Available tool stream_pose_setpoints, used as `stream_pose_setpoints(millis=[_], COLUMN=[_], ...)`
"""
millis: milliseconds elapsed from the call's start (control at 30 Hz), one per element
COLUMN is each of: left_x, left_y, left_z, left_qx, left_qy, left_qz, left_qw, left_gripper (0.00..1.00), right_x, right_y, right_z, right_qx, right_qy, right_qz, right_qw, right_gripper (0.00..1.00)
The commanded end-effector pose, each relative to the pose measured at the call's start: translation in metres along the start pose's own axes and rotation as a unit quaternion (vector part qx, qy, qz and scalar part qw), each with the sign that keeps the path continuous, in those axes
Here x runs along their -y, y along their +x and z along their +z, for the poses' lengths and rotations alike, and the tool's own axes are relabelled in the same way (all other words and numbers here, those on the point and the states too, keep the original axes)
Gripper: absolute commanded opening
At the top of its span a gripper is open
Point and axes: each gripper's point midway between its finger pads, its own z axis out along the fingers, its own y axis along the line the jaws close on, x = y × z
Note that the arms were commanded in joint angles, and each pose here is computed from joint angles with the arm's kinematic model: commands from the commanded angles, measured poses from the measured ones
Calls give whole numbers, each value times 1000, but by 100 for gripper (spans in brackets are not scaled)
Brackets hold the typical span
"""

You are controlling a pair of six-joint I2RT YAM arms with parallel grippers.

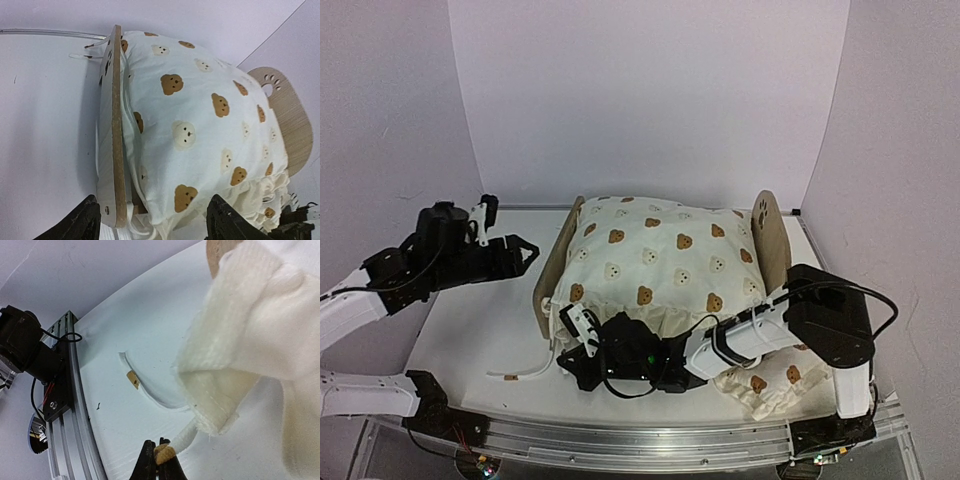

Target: Set up the pet bed

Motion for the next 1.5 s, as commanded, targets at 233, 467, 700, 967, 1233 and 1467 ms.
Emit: stream_pose_setpoints(millis=[233, 467, 700, 967, 1233, 1467], left_x=[-1, -35, -57, -69, -71, -65], left_y=[13, 4, 9, 3, -27, -29], left_z=[15, 68, 114, 127, 77, 67], left_qx=[4, -32, -68, -74, 36, 66], left_qy=[19, -98, -124, -47, -6, 42], left_qz=[-14, 2, 10, -127, -270, -345], left_qw=[1000, 995, 990, 988, 962, 935], left_gripper=[84, 75, 44, 5, 0, 0], right_x=[-6, -21, -22, -36, -57, -60], right_y=[-58, -55, -51, -59, -55, -55], right_z=[-37, -40, -48, -45, -27, -24], right_qx=[26, 13, 4, 8, -2, -3], right_qy=[-9, -46, -47, -66, -95, -102], right_qz=[-19, -15, -22, -35, -44, -43], right_qw=[999, 999, 999, 997, 994, 994], right_gripper=[0, 0, 0, 0, 0, 0])
